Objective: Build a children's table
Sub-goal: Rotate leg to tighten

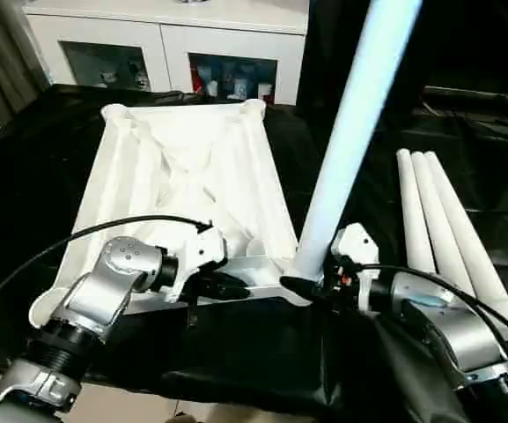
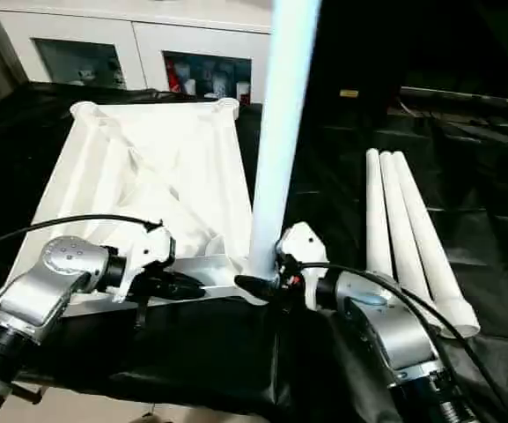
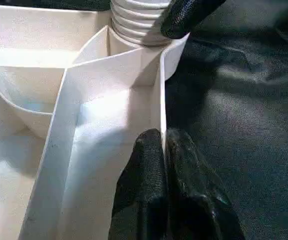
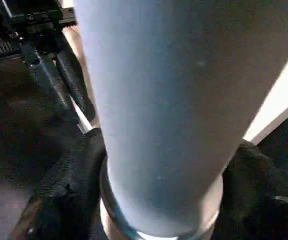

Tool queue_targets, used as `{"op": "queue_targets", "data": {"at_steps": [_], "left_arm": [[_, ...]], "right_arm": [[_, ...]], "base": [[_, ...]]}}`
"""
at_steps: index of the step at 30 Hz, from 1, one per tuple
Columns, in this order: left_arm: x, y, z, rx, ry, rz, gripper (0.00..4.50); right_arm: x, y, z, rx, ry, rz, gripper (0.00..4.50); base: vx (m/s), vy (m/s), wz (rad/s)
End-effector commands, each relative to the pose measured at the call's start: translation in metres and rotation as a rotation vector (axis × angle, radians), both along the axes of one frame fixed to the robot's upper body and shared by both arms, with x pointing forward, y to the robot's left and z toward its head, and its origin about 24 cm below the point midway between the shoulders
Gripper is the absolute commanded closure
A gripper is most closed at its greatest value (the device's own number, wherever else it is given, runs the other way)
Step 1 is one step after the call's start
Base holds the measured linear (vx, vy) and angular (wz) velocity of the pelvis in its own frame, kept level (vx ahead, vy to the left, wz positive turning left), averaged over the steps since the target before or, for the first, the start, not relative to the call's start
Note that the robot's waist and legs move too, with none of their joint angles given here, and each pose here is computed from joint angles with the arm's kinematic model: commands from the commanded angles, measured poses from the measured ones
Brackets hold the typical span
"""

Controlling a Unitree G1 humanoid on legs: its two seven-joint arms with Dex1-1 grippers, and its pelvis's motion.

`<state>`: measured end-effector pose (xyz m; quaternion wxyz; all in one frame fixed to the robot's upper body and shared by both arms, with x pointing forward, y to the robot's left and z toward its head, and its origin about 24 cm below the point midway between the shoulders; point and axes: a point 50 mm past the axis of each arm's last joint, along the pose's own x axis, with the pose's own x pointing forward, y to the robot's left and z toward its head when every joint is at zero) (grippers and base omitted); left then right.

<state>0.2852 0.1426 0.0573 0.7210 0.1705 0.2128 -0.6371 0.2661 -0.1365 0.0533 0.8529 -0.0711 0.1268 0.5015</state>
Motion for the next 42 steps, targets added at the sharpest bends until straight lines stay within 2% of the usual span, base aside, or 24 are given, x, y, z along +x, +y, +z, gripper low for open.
{"op": "queue_targets", "data": {"at_steps": [1,5,10,11,14,17,18,22,23,25,31,32,33,38,42], "left_arm": [[-0.003,-0.01,0.008,-0.041,-0.014,-0.066,4.5],[-0.001,-0.01,0.008,-0.04,-0.027,-0.037,4.5],[0.016,-0.018,0.005,-0.018,-0.087,0.113,4.5],[0.016,-0.018,0.005,-0.018,-0.087,0.113,4.5],[0.028,-0.026,0.002,0.016,-0.117,0.23,4.5],[0.038,-0.047,-0.001,0.013,-0.112,0.367,4.5],[0.041,-0.063,-0.002,0.01,-0.108,0.408,4.5],[0.043,-0.082,0.0,-0.005,-0.119,0.44,4.5],[0.041,-0.094,0.003,-0.024,-0.123,0.433,4.5],[0.04,-0.097,0.004,-0.032,-0.119,0.42,4.5],[0.039,-0.077,0.002,-0.011,-0.131,0.415,4.5],[0.039,-0.073,0.002,-0.007,-0.135,0.41,4.5],[0.038,-0.068,0.001,-0.003,-0.133,0.395,4.5],[0.033,-0.051,0.001,-0.003,-0.122,0.327,4.5],[0.029,-0.043,0.001,-0.005,-0.121,0.266,4.5]], "right_arm": [[-0.001,0.0,-0.003,-0.005,0.003,-0.011,1.68],[0.0,0.0,-0.009,0.007,0.019,-0.075,1.76],[0.014,-0.002,-0.032,-0.008,0.065,-0.356,1.78],[0.014,-0.002,-0.032,-0.008,0.065,-0.356,1.78],[0.022,0.003,-0.042,-0.024,0.109,-0.509,1.78],[0.034,0.016,-0.05,0.011,0.163,-0.69,1.78],[0.043,0.024,-0.053,0.012,0.176,-0.783,1.78],[0.051,0.036,-0.051,0.037,0.189,-0.841,1.78],[0.056,0.047,-0.048,0.042,0.188,-0.839,1.78],[0.058,0.053,-0.046,0.039,0.185,-0.822,1.78],[0.063,0.059,-0.035,0.072,0.111,-0.774,1.78],[0.064,0.058,-0.033,0.081,0.092,-0.765,1.22],[0.065,0.056,-0.029,0.087,0.072,-0.754,1.08],[0.066,0.044,-0.012,0.096,0.006,-0.664,0.66],[0.063,0.034,-0.006,0.098,-0.003,-0.616,0.62]], "base": [[0.0,0.0,0.0],[0.0,0.0,0.0],[0.0,0.0,0.0],[0.0,0.0,0.0],[0.0,0.0,0.0],[0.0,0.0,0.0],[0.0,0.0,0.0],[0.0,0.0,0.0],[0.0,0.0,0.0],[0.0,0.0,0.0],[0.0,0.0,0.0],[0.0,0.0,0.0],[0.0,0.0,0.0],[0.0,0.0,0.0],[0.0,0.0,0.0]]}}
